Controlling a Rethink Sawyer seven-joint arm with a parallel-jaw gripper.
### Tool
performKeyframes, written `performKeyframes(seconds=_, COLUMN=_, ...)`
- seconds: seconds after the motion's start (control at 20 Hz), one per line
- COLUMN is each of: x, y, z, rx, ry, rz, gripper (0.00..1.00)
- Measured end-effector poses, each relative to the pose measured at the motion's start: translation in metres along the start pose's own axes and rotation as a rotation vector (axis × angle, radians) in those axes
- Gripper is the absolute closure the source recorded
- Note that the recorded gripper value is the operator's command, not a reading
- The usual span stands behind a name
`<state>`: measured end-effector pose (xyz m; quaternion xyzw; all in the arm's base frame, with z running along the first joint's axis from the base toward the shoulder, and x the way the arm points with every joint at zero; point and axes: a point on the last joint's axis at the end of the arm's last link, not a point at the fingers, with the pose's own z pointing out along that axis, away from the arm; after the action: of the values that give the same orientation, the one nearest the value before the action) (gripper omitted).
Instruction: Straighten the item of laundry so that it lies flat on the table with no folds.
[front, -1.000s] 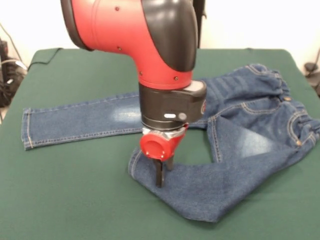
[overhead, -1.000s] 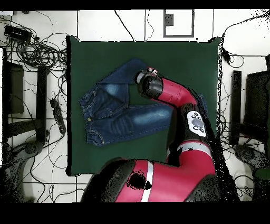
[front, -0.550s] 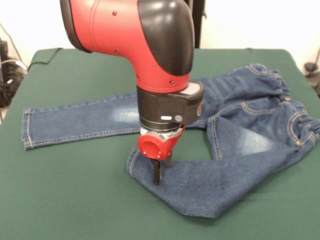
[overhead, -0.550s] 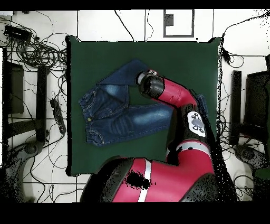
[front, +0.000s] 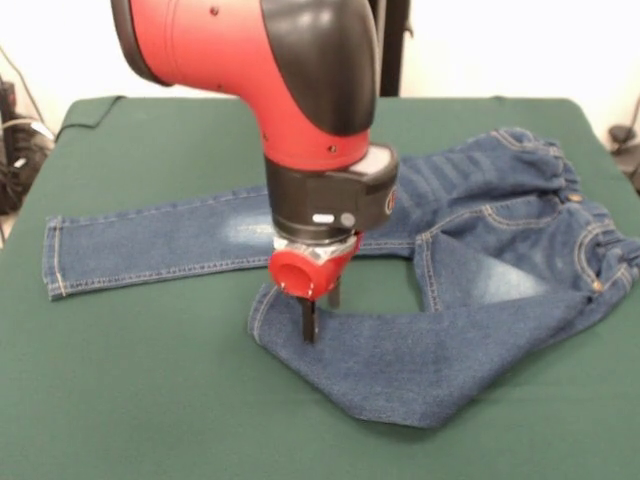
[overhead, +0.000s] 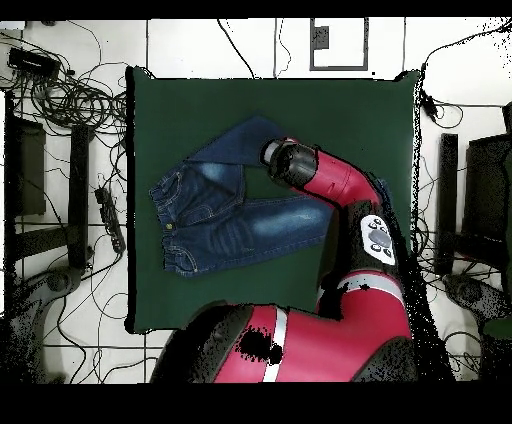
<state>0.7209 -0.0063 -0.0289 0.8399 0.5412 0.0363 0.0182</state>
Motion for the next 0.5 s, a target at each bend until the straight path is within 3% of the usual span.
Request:
performKeyframes(seconds=0.25, x=0.001, y=-0.001, z=-0.028, rx=0.02, ry=0.005, rz=0.006, gripper=0.0)
performKeyframes(seconds=0.5, x=0.004, y=0.008, z=-0.052, rx=-0.005, ry=0.015, rz=0.011, gripper=0.0)
